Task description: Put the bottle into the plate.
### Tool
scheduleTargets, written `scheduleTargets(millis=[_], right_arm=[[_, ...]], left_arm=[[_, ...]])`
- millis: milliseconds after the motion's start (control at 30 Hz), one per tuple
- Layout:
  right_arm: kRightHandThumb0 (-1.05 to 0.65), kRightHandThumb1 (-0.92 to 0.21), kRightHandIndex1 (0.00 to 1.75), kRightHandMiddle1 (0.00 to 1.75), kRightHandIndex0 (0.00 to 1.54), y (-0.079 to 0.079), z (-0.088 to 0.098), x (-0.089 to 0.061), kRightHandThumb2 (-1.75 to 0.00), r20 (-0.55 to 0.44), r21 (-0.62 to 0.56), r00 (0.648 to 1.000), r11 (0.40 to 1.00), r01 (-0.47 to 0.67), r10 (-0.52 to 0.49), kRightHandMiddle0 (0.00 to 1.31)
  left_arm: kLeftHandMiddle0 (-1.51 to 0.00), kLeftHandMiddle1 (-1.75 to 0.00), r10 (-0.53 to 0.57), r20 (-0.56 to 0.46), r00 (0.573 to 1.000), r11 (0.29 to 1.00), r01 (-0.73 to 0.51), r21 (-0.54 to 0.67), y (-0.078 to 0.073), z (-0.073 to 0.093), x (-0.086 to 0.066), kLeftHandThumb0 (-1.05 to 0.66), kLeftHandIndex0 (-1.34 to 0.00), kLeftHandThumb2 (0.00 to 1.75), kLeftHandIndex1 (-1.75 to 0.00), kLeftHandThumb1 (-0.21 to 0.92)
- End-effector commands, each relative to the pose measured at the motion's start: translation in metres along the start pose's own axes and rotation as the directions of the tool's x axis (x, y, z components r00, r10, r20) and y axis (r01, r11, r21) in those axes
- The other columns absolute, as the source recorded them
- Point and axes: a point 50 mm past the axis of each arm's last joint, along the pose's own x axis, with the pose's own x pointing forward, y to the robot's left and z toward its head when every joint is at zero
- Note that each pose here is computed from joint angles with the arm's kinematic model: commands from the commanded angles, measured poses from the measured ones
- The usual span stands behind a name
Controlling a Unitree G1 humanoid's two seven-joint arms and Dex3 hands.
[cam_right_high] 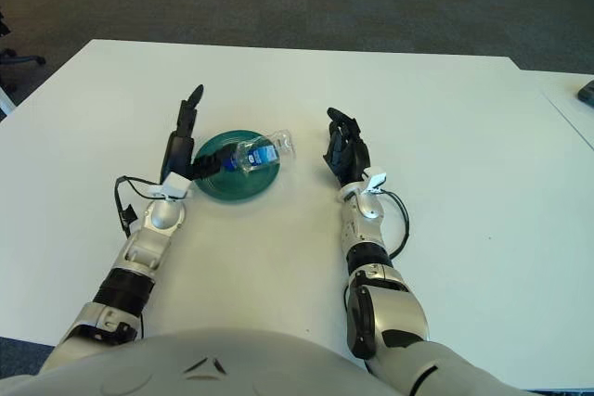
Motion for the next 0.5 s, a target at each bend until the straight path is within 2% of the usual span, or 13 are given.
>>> scheduleTargets(millis=[0, 167, 300, 467], right_arm=[[-0.81, -0.92, 0.00, 0.70, 0.36, -0.004, -0.059, -0.046, -0.79, -0.283, 0.082, 0.956, 0.992, 0.098, -0.071, 0.00], [-0.82, -0.92, 0.00, 0.69, 0.35, -0.004, -0.059, -0.047, -0.77, -0.276, 0.088, 0.958, 0.990, 0.106, -0.078, 0.00], [-0.82, -0.92, 0.00, 0.69, 0.34, -0.004, -0.058, -0.047, -0.76, -0.276, 0.084, 0.958, 0.991, 0.102, -0.075, 0.00], [-0.81, -0.92, 0.00, 0.68, 0.34, -0.004, -0.058, -0.047, -0.77, -0.276, 0.071, 0.958, 0.993, 0.095, -0.072, 0.00]], left_arm=[[-0.14, -0.04, 0.100, 0.026, 0.995, 0.994, -0.101, 0.037, 0.031, 0.000, 0.012, -1.05, 0.00, 0.36, -0.63, 0.92], [-0.24, -0.08, 0.168, 0.028, 0.985, 0.986, -0.169, 0.006, 0.040, -0.002, 0.009, -1.04, 0.00, 0.47, -0.84, 0.92], [-0.32, -0.12, 0.204, 0.041, 0.978, 0.979, -0.202, -0.038, 0.054, -0.008, 0.003, -1.00, -0.01, 0.56, -0.99, 0.92], [-0.41, -0.18, 0.200, 0.028, 0.979, 0.978, -0.198, -0.068, 0.069, -0.017, -0.002, -0.91, -0.08, 0.64, -1.08, 0.92]])
